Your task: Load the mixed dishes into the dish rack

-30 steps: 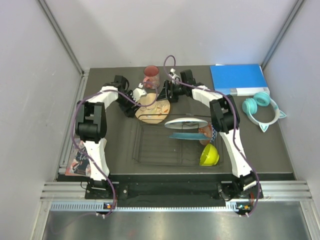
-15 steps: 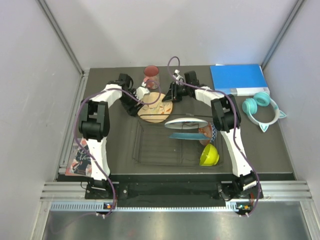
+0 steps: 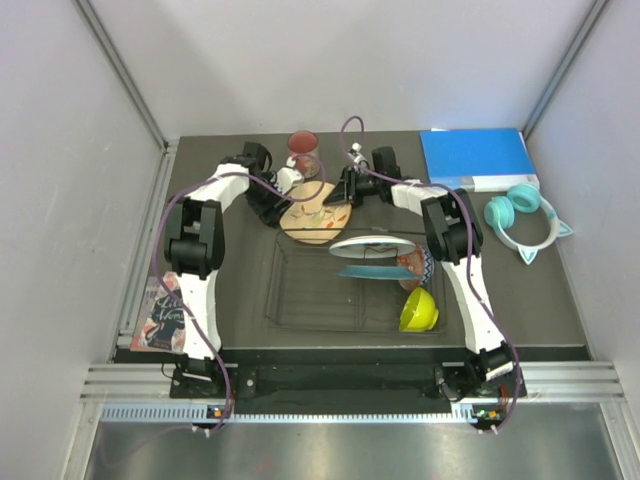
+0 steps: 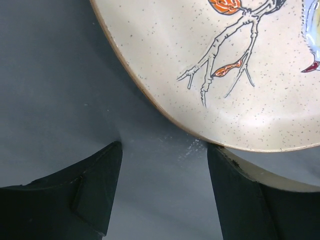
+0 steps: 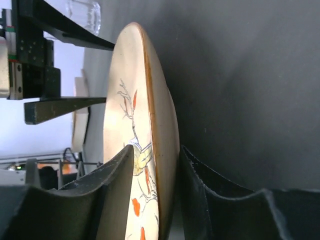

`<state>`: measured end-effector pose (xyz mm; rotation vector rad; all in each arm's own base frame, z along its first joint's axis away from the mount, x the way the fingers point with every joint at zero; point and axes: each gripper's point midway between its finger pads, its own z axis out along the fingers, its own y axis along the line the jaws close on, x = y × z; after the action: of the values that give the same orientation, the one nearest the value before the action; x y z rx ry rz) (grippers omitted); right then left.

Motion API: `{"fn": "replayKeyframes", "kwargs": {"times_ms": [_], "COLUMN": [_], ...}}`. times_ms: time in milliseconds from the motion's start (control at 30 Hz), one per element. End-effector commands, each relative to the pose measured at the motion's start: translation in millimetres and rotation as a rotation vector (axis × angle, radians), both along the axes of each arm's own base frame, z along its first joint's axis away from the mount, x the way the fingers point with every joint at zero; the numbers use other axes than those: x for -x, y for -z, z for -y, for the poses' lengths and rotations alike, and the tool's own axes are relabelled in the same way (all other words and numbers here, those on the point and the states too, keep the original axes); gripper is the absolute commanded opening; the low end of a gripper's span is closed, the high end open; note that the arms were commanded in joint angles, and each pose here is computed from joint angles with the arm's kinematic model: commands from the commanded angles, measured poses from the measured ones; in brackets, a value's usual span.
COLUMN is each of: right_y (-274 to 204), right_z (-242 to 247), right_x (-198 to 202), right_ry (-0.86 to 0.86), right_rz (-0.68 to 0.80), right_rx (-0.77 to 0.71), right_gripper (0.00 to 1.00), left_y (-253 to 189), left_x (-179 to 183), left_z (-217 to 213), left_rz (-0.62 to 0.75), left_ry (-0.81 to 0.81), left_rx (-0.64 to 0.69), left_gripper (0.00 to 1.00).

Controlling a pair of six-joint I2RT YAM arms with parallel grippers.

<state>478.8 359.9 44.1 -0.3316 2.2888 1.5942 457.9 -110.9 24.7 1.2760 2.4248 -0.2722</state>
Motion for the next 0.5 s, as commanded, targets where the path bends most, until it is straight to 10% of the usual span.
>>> {"fn": "replayKeyframes", "kwargs": {"times_ms": [0, 133, 467], "right_y": [-8, -8, -71], "right_z": [-61, -63, -47], "right_x": [96, 100, 52], "right_ry": [-0.301, -0.309, -0.211], "right_rz": [-0.141, -0.163, 0.015], "right_rx": [-0.094, -0.108, -0.137], "right_gripper": [0.37, 0.01, 0.00], "left_y": [11, 1, -34], "left_x": [-20, -20, -27], "left_z": [113, 116, 81], "left_rz": [0.076, 0.080, 0.122], "left_ry": [0.139, 0.140, 0.028], "left_rx": [0.280, 0.299, 0.252], "left_gripper": [0.74, 0.74, 0.74]}}
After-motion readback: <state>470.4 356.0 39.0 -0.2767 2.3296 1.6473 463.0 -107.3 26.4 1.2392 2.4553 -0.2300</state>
